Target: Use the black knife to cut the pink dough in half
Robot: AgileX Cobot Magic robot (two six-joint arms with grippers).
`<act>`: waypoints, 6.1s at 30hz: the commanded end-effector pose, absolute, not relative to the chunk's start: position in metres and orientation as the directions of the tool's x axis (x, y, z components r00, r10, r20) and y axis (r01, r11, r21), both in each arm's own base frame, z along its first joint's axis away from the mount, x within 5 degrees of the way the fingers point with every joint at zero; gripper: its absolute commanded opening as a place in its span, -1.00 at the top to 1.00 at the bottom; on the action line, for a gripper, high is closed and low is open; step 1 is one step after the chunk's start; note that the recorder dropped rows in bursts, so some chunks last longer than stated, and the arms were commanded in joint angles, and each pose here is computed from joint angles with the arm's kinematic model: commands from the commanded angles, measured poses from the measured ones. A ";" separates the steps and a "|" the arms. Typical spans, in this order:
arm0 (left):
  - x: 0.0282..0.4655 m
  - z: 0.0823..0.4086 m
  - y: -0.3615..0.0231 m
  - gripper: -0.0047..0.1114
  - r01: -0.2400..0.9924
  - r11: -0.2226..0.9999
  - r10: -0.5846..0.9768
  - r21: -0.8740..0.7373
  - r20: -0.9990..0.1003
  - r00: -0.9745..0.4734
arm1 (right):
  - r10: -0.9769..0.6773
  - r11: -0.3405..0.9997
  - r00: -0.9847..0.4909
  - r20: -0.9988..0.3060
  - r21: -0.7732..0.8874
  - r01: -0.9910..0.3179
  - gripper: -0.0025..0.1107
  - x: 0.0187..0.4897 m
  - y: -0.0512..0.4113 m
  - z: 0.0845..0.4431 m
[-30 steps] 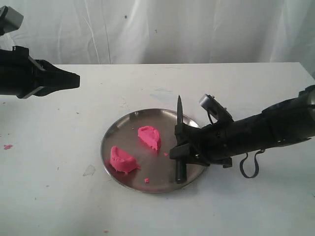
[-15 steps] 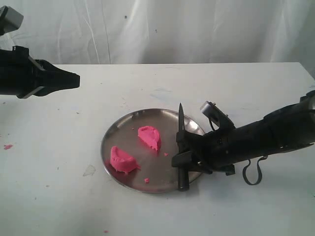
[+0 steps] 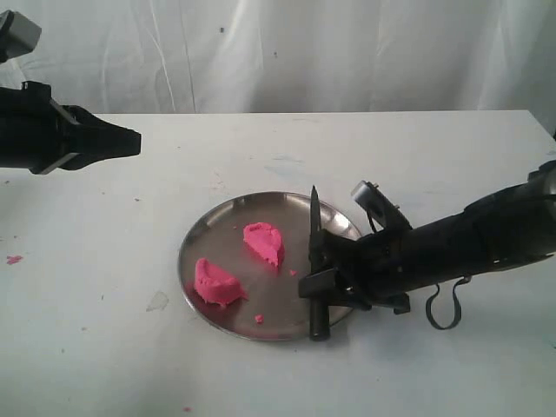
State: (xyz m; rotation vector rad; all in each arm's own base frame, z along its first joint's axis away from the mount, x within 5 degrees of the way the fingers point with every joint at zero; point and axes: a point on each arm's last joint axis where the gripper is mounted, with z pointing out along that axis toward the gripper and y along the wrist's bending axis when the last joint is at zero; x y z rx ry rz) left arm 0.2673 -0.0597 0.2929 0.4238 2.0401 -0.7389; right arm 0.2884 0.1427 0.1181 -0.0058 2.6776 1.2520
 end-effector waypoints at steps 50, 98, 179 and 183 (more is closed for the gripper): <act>0.264 0.295 -0.060 0.92 0.552 0.754 -0.004 -0.356 -0.843 -0.538 | 0.112 0.680 -0.583 -0.805 0.490 -0.546 0.70 0.180 0.099 0.309; 0.264 0.295 -0.060 0.92 0.552 0.754 -0.004 -0.356 -0.843 -0.538 | 0.315 0.609 -0.353 -0.881 0.473 -0.637 0.96 0.095 0.075 0.347; 0.265 0.295 -0.060 0.92 0.549 0.758 -0.003 -0.352 -0.843 -0.538 | 0.114 0.956 -0.073 -0.991 0.130 -0.264 0.96 0.054 0.016 0.202; 0.266 0.294 -0.058 0.92 0.529 0.778 -0.008 -0.340 -0.847 -0.532 | 0.114 0.956 -0.073 -0.991 0.130 -0.264 0.96 0.054 0.016 0.202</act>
